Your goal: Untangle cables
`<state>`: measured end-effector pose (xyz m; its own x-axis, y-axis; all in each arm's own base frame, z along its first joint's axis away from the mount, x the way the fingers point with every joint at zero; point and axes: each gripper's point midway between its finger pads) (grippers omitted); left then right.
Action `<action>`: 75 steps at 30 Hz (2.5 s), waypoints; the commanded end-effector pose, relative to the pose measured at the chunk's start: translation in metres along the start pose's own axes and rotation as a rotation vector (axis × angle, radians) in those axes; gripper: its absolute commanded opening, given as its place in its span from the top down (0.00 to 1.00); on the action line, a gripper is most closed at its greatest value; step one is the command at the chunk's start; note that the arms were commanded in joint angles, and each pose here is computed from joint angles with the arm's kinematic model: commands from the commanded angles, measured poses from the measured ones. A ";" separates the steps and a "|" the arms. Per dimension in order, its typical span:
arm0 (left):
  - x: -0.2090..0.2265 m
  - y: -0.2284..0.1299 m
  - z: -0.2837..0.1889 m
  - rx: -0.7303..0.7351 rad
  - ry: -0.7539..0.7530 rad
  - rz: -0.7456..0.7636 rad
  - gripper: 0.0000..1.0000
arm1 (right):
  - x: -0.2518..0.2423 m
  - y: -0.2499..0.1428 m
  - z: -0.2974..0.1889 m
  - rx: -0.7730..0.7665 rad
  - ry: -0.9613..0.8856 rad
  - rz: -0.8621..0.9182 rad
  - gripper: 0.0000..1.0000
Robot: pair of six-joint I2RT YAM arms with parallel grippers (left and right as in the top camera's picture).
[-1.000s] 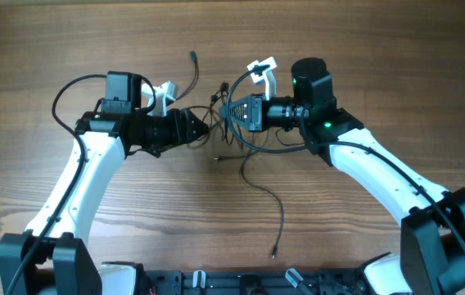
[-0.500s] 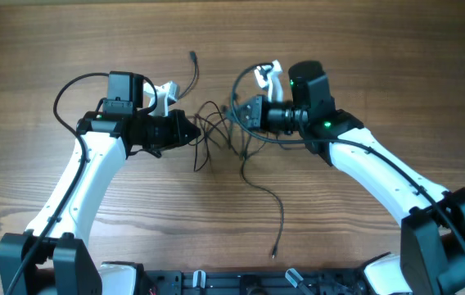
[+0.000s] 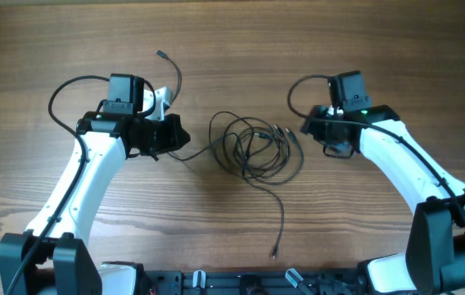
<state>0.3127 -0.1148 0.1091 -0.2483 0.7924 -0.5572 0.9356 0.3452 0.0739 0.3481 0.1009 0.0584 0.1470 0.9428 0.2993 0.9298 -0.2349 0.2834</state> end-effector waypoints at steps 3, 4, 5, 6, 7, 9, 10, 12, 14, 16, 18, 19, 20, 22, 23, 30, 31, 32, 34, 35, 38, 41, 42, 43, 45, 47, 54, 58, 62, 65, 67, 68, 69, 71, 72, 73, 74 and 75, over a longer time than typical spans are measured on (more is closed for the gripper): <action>-0.010 -0.003 -0.004 0.005 -0.041 0.020 0.45 | 0.078 -0.032 -0.015 0.142 0.440 -0.224 0.33; -0.013 -0.004 -0.004 0.013 -0.052 0.022 0.39 | 0.082 -0.036 -0.016 0.153 0.454 -0.231 0.31; -0.015 -0.006 -0.004 0.019 -0.058 0.027 0.34 | 0.086 -0.039 -0.016 0.162 0.459 -0.240 0.30; -0.017 -0.008 -0.002 0.025 -0.059 0.036 0.33 | 0.090 -0.044 -0.016 0.172 0.462 -0.254 0.30; -0.020 -0.011 0.000 0.032 -0.060 0.048 0.32 | 0.095 -0.049 -0.016 0.180 0.466 -0.267 0.30; -0.027 -0.016 0.006 0.048 -0.063 0.085 0.32 | 0.100 -0.055 -0.014 0.188 0.454 -0.283 0.30; -0.027 -0.018 0.010 0.049 -0.052 0.098 0.31 | 0.100 -0.057 -0.012 0.193 0.433 -0.271 0.30; -0.025 -0.018 0.021 0.038 0.002 0.127 0.30 | 0.098 -0.061 -0.008 0.200 0.376 -0.244 0.30; -0.021 -0.017 0.029 0.027 0.052 0.148 0.29 | 0.102 -0.065 -0.007 0.203 0.377 -0.262 0.29; -0.023 -0.020 0.035 0.033 0.058 0.161 0.29 | 0.105 -0.068 -0.007 0.207 0.379 -0.275 0.29; -0.028 -0.020 0.037 0.029 0.050 0.137 0.30 | 0.104 -0.068 -0.007 0.203 0.371 -0.277 0.28; -0.030 -0.020 0.038 0.023 0.045 0.118 0.36 | 0.105 -0.067 -0.007 0.202 0.372 -0.277 0.28; -0.032 -0.020 0.038 0.022 0.042 0.112 0.51 | 0.105 -0.067 -0.007 0.200 0.373 -0.278 0.28; -0.033 -0.022 0.039 0.026 0.038 0.116 0.83 | 0.105 -0.067 -0.007 0.198 0.374 -0.277 0.29; -0.036 -0.024 0.039 0.036 0.023 0.118 0.92 | 0.105 -0.067 -0.007 0.198 0.374 -0.278 0.29; -0.167 -0.023 -0.049 0.105 -0.695 0.290 0.96 | 0.134 -0.071 -0.021 0.163 0.577 -0.504 0.21; -0.177 -0.017 -0.065 0.076 -0.747 0.303 0.96 | 0.136 -0.068 -0.021 0.149 0.583 -0.510 0.21; -0.183 -0.013 -0.077 0.052 -0.779 0.308 0.96 | 0.138 -0.065 -0.022 0.134 0.589 -0.515 0.20; -0.192 -0.010 -0.095 0.016 -0.820 0.316 0.96 | 0.144 -0.056 -0.023 0.088 0.607 -0.535 0.21; -0.196 -0.010 -0.101 0.006 -0.833 0.320 0.96 | 0.147 -0.051 -0.024 0.061 0.617 -0.545 0.21; -0.200 -0.018 -0.110 0.026 -0.855 0.330 0.96 | 0.163 -0.030 -0.030 -0.033 0.658 -0.532 0.21; -0.202 -0.020 -0.113 0.041 -0.872 0.332 0.96 | 0.173 -0.016 -0.036 -0.093 0.690 -0.502 0.20; -0.204 -0.019 -0.117 0.036 -0.885 0.336 0.96 | 0.176 -0.012 -0.038 -0.107 0.699 -0.492 0.20; -0.208 -0.020 -0.123 0.029 -0.907 0.359 0.96 | 0.178 -0.009 -0.040 -0.117 0.707 -0.481 0.20; -0.218 -0.021 -0.137 0.004 -0.953 0.412 0.96 | 0.182 -0.008 -0.043 -0.122 0.731 -0.474 0.26; -0.224 -0.021 -0.149 -0.037 -0.983 0.459 0.96 | 0.187 -0.011 -0.048 -0.111 0.767 -0.485 0.43; -0.213 0.022 -0.190 -0.236 -1.007 0.416 0.96 | 0.195 -0.019 -0.057 -0.076 0.845 -0.494 0.28; -0.190 0.060 -0.204 -0.365 -0.967 0.303 0.96 | 0.217 -0.027 -0.089 -0.075 1.047 -0.584 0.23; -0.176 0.079 -0.226 -0.431 -0.983 0.240 0.96 | 0.215 -0.021 -0.084 -0.101 1.011 -0.572 0.18; -0.179 0.089 -0.248 -0.504 -1.032 0.202 0.96 | 0.200 -0.013 -0.062 -0.116 0.868 -0.512 0.14; -0.183 0.096 -0.263 -0.553 -1.078 0.153 0.96 | 0.185 -0.010 -0.046 -0.114 0.750 -0.478 0.14; -0.183 0.099 -0.266 -0.558 -1.092 0.119 0.96 | 0.175 -0.010 -0.037 -0.109 0.689 -0.469 0.14; -0.184 0.099 -0.268 -0.552 -1.098 0.108 0.96 | 0.167 -0.011 -0.031 -0.104 0.641 -0.476 0.14; -0.188 0.097 -0.270 -0.534 -1.099 0.107 0.96 | 0.155 -0.016 -0.023 -0.092 0.576 -0.522 0.14; -0.191 0.095 -0.272 -0.517 -1.096 0.106 0.96 | 0.146 -0.019 -0.018 -0.080 0.527 -0.549 0.15; -0.193 0.096 -0.273 -0.504 -1.090 0.098 0.96 | 0.140 -0.021 -0.016 -0.070 0.494 -0.574 0.15; -0.197 0.095 -0.276 -0.496 -1.077 0.099 0.96 | 0.135 -0.024 -0.014 -0.061 0.465 -0.610 0.16; -0.200 0.095 -0.277 -0.494 -1.061 0.101 0.96 | 0.132 -0.025 -0.014 -0.056 0.446 -0.641 0.16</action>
<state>0.3884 -0.0960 0.4236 0.3526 0.0876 -0.9317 0.6858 0.6533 0.3209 0.3316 0.2425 0.1141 -0.4819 0.6677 0.5674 0.8423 0.1745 0.5101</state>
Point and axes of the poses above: each gripper's point midway between its finger pads, its own z axis out along the fingers, its own x axis along the line the jaws close on, y = z × x, and after that the axes turned 13 degrees about -z, right-handed
